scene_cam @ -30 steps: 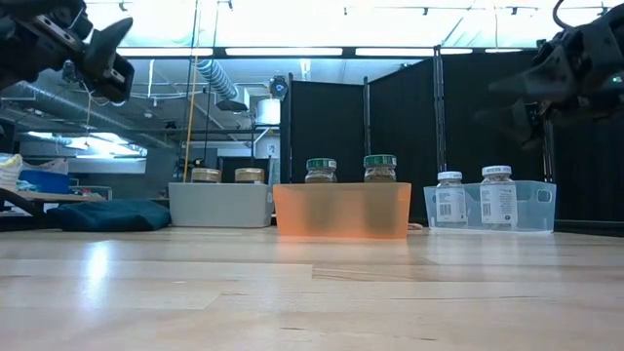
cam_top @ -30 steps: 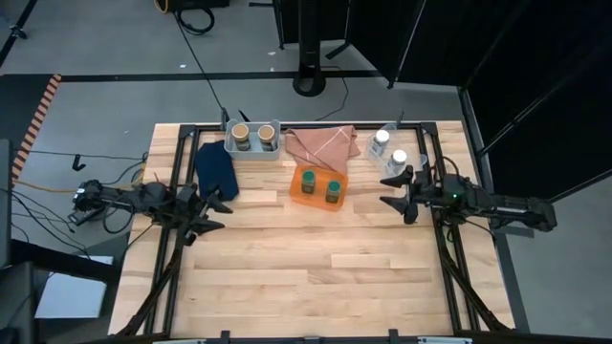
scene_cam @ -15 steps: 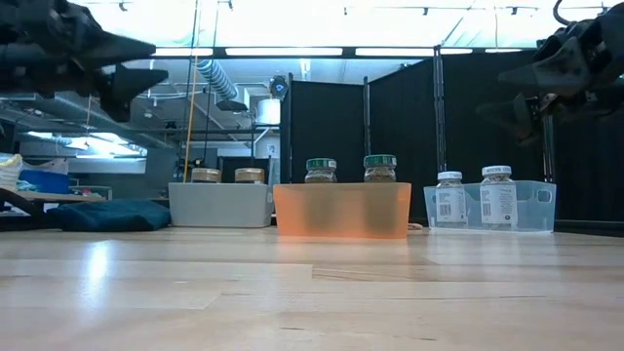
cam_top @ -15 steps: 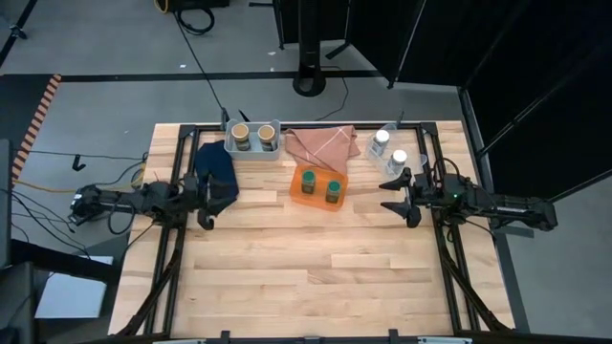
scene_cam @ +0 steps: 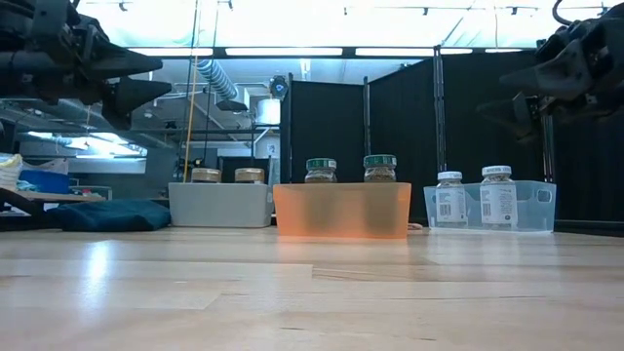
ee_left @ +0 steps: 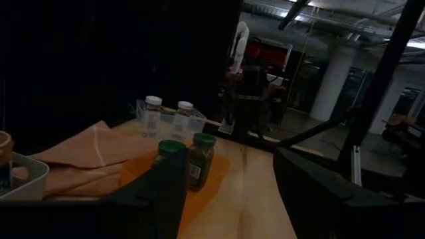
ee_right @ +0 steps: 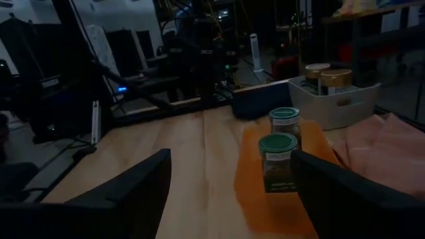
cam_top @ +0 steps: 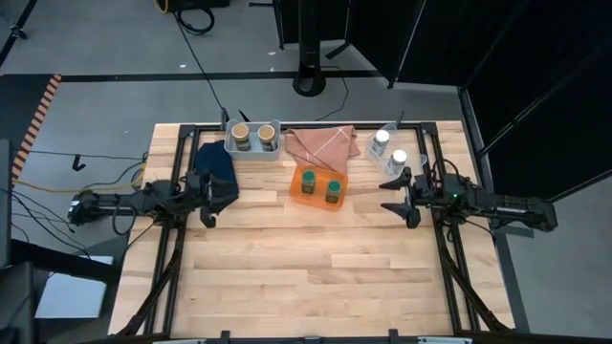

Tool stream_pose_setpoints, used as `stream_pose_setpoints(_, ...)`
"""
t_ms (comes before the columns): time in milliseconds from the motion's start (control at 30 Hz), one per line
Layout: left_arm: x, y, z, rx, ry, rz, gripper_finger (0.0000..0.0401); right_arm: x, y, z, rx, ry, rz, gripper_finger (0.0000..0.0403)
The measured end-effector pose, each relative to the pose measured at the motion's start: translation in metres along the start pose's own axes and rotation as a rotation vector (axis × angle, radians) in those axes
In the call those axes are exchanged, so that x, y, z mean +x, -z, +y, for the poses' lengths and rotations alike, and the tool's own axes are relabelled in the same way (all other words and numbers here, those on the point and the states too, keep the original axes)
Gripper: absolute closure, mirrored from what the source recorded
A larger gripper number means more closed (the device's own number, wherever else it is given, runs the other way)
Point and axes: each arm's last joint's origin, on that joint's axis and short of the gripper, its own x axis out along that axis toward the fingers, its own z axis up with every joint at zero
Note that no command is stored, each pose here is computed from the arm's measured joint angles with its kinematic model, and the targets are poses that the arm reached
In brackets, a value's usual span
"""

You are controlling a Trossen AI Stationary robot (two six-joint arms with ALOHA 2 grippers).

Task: Sort spices by type
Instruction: Return to Home Position

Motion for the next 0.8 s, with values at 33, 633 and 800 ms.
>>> stream_pose_setpoints(33,0.0000,0.0000,0.0000,-0.002,0.003,0.001,0.0177,0.0000,0.0000,-0.0003,-0.002,0.004,-0.001,0.0089)
stream_pose_setpoints(633,0.0000,0.0001,-0.0004,0.045,0.022,0.005,0.0177,-0.0003,-0.0003,-0.0033,-0.021,0.067,-0.009,0.0093)
stream_pose_setpoints(800,0.0001,0.0001,-0.0004,0.046,0.022,0.005,0.0177,-0.0003,-0.0003,-0.0033,-0.021,0.067,-0.009,0.0093)
